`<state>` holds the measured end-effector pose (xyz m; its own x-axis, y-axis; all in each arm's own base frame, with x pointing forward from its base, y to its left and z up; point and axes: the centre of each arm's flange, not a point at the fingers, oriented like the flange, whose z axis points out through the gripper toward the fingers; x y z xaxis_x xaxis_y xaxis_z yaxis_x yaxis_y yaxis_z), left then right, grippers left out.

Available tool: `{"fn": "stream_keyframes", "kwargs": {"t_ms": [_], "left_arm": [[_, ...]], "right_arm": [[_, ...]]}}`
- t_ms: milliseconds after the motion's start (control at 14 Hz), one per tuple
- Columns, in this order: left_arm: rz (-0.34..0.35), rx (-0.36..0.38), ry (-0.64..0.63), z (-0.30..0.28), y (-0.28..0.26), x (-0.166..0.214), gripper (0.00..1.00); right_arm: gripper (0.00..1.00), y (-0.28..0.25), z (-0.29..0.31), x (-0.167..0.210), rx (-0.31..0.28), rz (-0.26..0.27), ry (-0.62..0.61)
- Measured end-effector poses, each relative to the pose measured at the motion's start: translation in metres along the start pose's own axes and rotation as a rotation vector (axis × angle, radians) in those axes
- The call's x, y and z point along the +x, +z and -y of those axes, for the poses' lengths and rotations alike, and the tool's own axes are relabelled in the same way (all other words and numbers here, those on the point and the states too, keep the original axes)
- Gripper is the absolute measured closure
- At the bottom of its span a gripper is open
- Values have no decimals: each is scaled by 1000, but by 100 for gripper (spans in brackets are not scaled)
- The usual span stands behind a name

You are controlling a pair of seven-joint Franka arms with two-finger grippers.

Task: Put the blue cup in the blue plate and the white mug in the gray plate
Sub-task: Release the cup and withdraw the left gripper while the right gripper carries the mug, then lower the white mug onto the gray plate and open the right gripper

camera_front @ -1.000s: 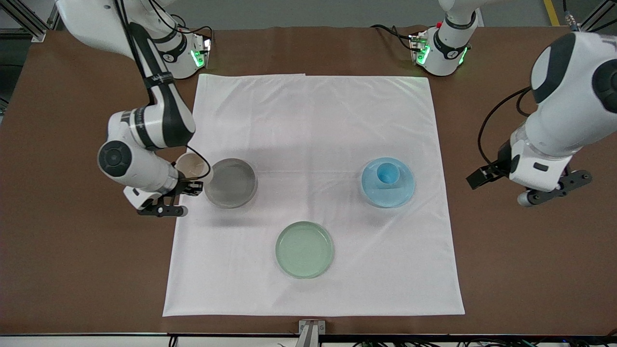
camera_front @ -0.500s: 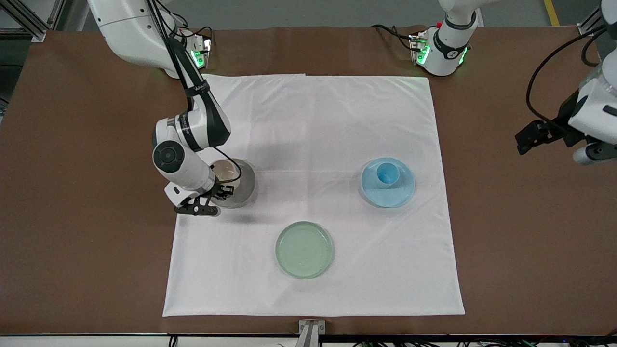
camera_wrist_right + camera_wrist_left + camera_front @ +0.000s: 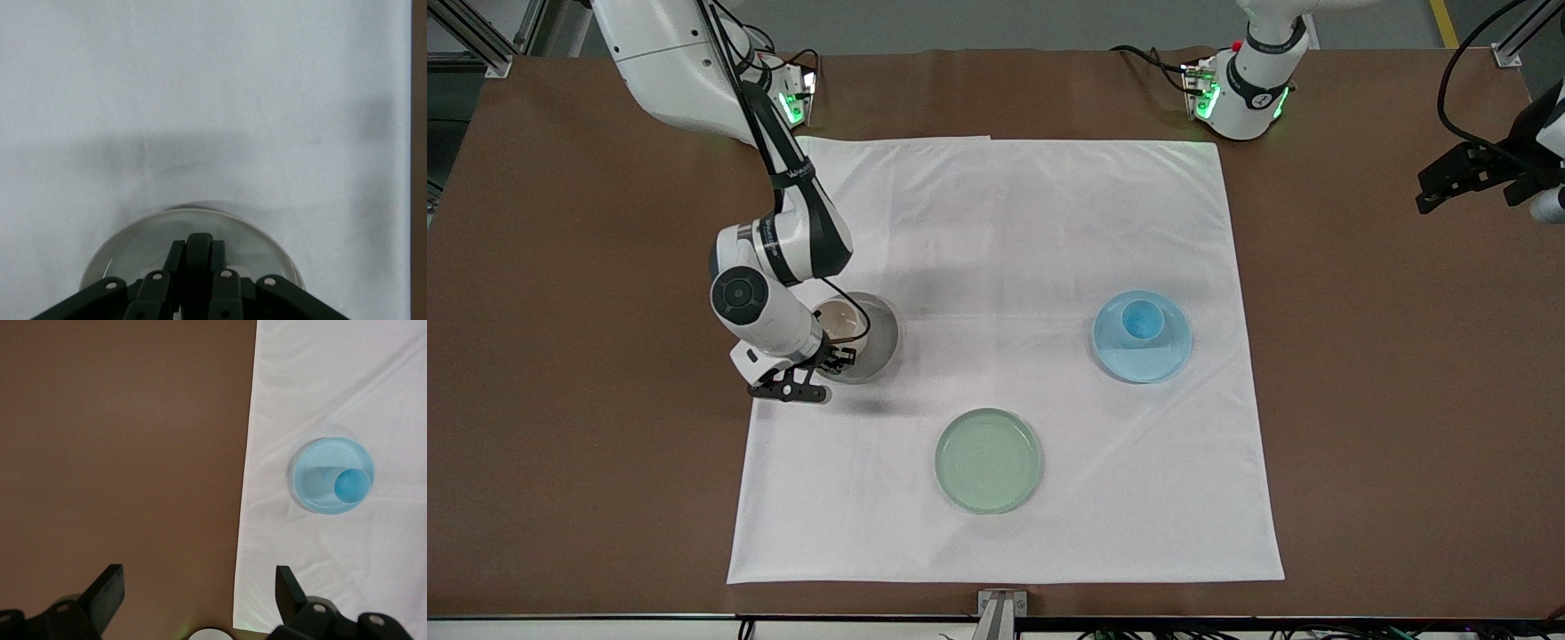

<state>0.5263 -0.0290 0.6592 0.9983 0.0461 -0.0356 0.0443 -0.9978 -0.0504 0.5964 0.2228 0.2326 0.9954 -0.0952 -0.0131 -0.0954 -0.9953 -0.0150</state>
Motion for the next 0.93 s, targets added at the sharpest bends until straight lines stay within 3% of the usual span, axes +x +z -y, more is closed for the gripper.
{"fn": "stream_keyframes", "kwargs": {"t_ms": [286,429,571,786,929], "left_arm": [[-1,1,4,-2,-1,-5,0],[-1,1,10,-5,-1,-5,0],[-7,1,15,-7,-2,-5,0],[-16,0,14,-7,-4,-5,0],[-25,-1,13,-7,-7,-6,0]], "right_arm": [[80,4,0,-1,-2,4,0],[65,4,0,-1,-5,13,0],[44,-10,-2,-3,-18,65,3],[15,-89,-18,-10,-20,151,19],[0,-160,-44,-24,-28,179,24]]}}
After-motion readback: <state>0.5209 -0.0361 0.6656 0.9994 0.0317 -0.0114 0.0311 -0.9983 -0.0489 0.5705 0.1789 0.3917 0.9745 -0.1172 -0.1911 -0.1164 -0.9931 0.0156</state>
